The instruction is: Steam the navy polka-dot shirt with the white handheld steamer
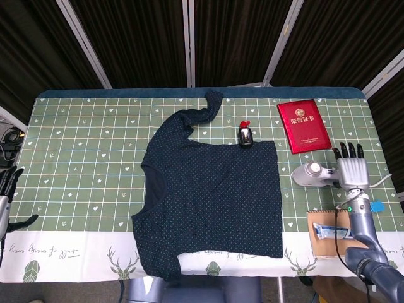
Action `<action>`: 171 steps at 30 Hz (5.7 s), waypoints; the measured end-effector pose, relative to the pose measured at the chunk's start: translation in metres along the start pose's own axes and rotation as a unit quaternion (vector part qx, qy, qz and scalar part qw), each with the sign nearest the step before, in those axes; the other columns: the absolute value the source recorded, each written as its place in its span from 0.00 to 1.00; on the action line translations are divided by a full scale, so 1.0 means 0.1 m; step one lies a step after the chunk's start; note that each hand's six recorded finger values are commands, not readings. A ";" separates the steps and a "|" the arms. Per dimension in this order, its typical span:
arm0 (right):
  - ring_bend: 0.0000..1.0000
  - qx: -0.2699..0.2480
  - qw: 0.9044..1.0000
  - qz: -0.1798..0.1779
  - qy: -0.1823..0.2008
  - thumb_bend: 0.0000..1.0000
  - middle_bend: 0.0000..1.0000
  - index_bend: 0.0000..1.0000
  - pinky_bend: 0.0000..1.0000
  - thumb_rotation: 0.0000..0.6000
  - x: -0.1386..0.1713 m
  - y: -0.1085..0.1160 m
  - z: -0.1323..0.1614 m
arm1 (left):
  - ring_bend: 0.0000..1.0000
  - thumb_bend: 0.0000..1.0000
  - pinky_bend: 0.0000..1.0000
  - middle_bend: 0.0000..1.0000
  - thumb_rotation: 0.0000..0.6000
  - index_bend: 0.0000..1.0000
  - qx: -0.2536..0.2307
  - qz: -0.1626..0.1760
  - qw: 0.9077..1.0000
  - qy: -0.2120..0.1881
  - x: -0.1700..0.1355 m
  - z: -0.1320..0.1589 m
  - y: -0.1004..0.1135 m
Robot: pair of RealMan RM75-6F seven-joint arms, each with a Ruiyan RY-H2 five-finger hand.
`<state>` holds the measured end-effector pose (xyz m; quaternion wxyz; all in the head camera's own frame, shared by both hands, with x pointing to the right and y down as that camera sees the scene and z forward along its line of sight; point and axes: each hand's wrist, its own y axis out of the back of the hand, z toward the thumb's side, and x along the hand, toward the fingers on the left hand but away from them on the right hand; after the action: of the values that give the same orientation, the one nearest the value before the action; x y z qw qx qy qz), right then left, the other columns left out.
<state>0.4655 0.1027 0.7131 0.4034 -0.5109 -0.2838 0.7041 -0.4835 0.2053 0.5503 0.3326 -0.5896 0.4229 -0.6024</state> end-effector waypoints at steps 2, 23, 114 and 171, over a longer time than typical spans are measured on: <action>0.03 0.004 1.000 0.001 0.000 0.23 0.16 0.19 0.00 1.00 -0.02 0.00 0.01 | 0.00 0.00 0.00 0.00 1.00 0.00 0.000 0.000 1.000 0.000 0.00 0.00 0.00; 0.42 -0.001 1.000 0.014 0.017 0.63 0.53 0.42 0.49 1.00 -0.17 -0.11 0.14 | 0.00 0.00 0.00 0.00 1.00 0.00 0.000 0.001 1.000 0.004 0.01 -0.01 0.00; 0.67 -0.147 0.883 -0.024 0.445 0.74 0.65 0.84 0.95 1.00 0.44 0.31 2.22 | 0.00 0.00 0.00 0.00 1.00 0.00 0.013 -0.023 0.999 0.022 0.15 -0.09 -0.16; 0.67 -0.127 0.850 -0.068 0.507 0.78 0.65 0.83 0.95 1.00 0.80 0.29 2.60 | 0.00 0.00 0.00 0.00 1.00 0.00 0.011 -0.024 0.999 0.019 0.15 -0.08 -0.16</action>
<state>0.1989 0.1596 0.7324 0.4696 -0.8230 -0.1614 0.2757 -0.4907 0.1994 0.5711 0.3163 -0.5848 0.4080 -0.6257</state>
